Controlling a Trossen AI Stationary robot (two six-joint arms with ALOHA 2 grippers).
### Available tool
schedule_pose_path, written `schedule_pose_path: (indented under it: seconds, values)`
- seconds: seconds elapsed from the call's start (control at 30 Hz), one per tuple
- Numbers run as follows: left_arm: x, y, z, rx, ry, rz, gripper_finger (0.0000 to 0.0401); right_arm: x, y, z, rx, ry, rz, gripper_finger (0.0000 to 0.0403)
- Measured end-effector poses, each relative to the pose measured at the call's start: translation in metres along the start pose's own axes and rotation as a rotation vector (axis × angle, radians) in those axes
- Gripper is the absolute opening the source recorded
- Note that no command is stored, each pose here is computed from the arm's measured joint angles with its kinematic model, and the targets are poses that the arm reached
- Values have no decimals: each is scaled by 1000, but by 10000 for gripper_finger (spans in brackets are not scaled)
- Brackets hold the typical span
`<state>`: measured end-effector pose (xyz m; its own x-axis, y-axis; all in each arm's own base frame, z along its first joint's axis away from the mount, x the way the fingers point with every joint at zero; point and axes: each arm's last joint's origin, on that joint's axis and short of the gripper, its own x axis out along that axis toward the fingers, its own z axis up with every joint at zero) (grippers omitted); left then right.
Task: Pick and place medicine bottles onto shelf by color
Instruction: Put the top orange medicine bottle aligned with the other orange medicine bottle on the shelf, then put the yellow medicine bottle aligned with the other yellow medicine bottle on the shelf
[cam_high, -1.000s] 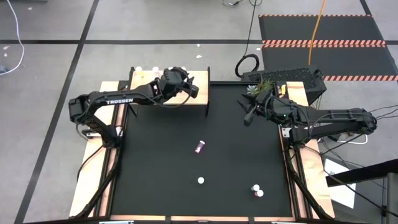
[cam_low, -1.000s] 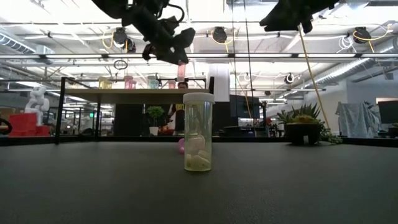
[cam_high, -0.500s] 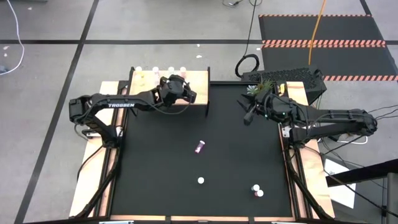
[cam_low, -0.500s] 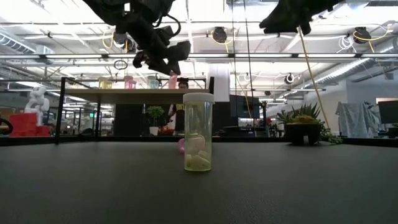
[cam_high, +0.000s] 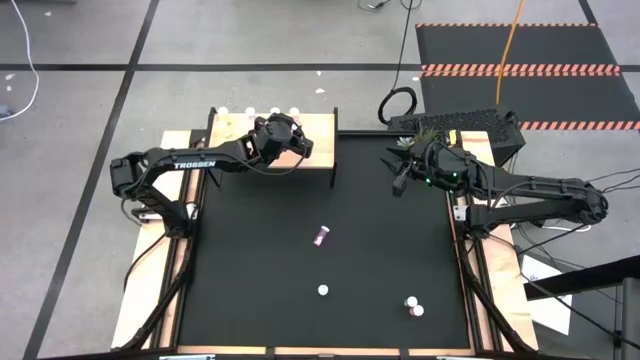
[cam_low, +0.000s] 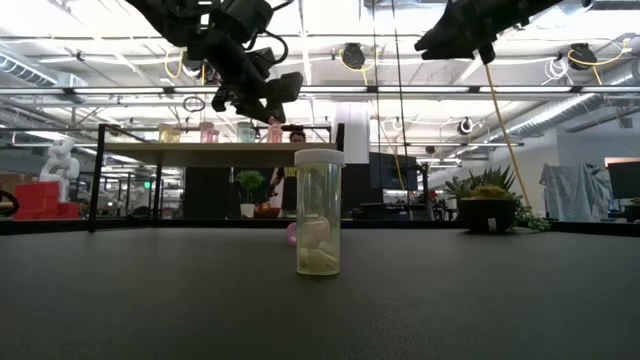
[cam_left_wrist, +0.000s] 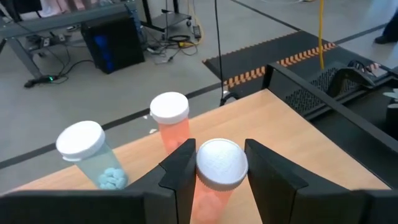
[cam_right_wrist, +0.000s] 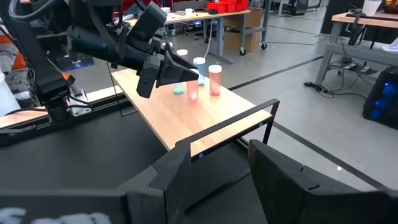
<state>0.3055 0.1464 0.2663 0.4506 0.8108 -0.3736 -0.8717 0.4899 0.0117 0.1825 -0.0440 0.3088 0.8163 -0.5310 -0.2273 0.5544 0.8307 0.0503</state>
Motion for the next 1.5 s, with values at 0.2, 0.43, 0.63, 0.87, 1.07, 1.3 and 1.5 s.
schedule_pose_path:
  seconds: [0.2, 0.43, 0.63, 0.87, 1.07, 1.3, 1.5]
  values:
    - [0, 0, 0, -18, 3, -7, 131, 0, 0, 0, -8, 0, 0, 157]
    - [0, 0, 0, -27, 4, -8, 131, 0, -1, 0, -9, -1, -6, 157]
    - [3, -1, -3, -42, 19, -6, 131, 0, -1, 0, -8, -1, -6, 157]
    - [3, -1, -3, -41, 18, -22, 135, 0, -1, 1, -6, -5, -6, 157]
    - [3, -1, -3, -31, 18, -21, 183, 0, -1, 1, -5, -7, -5, 157]
    - [3, -1, -3, -19, 17, -21, 254, 0, -1, 1, -5, -7, -5, 157]
    - [-3, 1, 4, -1, -1, -29, 283, 0, -1, 1, -5, -7, -5, 157]
